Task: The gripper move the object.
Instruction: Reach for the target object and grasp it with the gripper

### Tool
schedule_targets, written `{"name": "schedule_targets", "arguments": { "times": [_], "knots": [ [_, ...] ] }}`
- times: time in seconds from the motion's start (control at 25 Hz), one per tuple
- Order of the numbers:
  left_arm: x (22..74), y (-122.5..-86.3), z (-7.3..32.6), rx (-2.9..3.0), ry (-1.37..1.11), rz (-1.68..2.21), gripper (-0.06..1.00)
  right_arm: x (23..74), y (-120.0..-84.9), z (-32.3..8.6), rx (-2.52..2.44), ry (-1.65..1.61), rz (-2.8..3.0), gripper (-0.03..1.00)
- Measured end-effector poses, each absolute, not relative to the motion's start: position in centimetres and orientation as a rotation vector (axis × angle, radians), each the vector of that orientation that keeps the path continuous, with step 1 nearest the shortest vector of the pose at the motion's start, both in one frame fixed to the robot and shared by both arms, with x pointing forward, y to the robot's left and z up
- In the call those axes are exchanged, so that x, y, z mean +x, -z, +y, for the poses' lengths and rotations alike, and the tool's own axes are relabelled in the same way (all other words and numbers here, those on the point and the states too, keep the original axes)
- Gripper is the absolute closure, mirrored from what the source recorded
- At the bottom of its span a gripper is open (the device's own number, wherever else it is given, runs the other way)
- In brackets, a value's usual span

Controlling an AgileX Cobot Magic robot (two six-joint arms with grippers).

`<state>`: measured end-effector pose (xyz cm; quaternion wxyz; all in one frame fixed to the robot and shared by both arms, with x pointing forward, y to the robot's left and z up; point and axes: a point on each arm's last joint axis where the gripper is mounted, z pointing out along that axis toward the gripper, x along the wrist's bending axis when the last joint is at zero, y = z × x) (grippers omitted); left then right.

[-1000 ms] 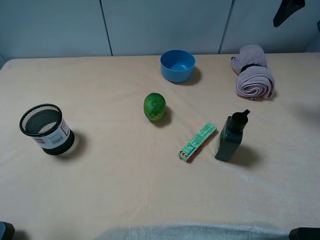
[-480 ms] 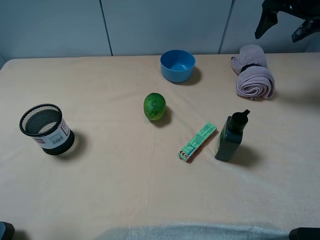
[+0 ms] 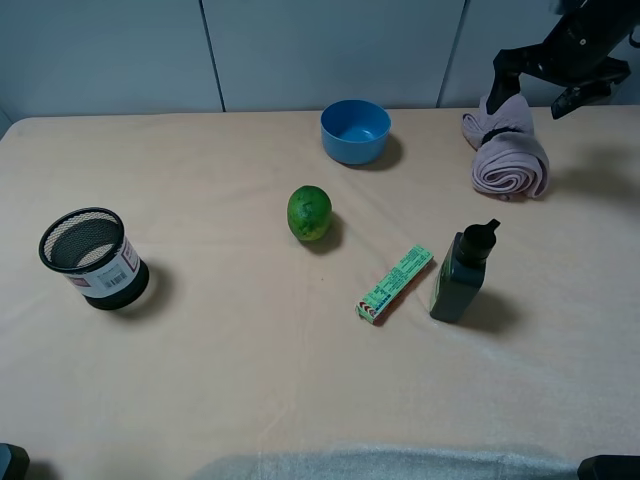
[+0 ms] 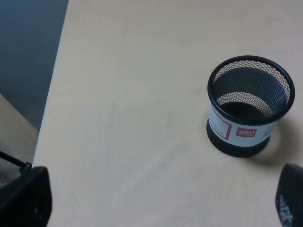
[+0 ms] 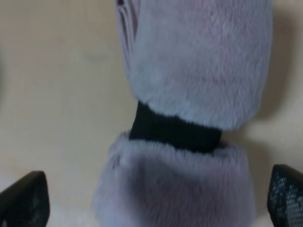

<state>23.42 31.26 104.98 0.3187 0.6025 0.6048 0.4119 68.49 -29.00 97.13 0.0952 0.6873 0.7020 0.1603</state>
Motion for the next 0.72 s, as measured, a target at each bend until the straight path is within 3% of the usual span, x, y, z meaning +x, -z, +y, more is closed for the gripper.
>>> {"name": "schedule_targets", "arguments": {
  "times": [0.72],
  "knots": [
    [23.4,-105.0,31.3,1.585,-1.083,1.591,0.01,70.3,-92.0,-30.2,1.994,-0.398,2.077,0.28]
  ]
}}
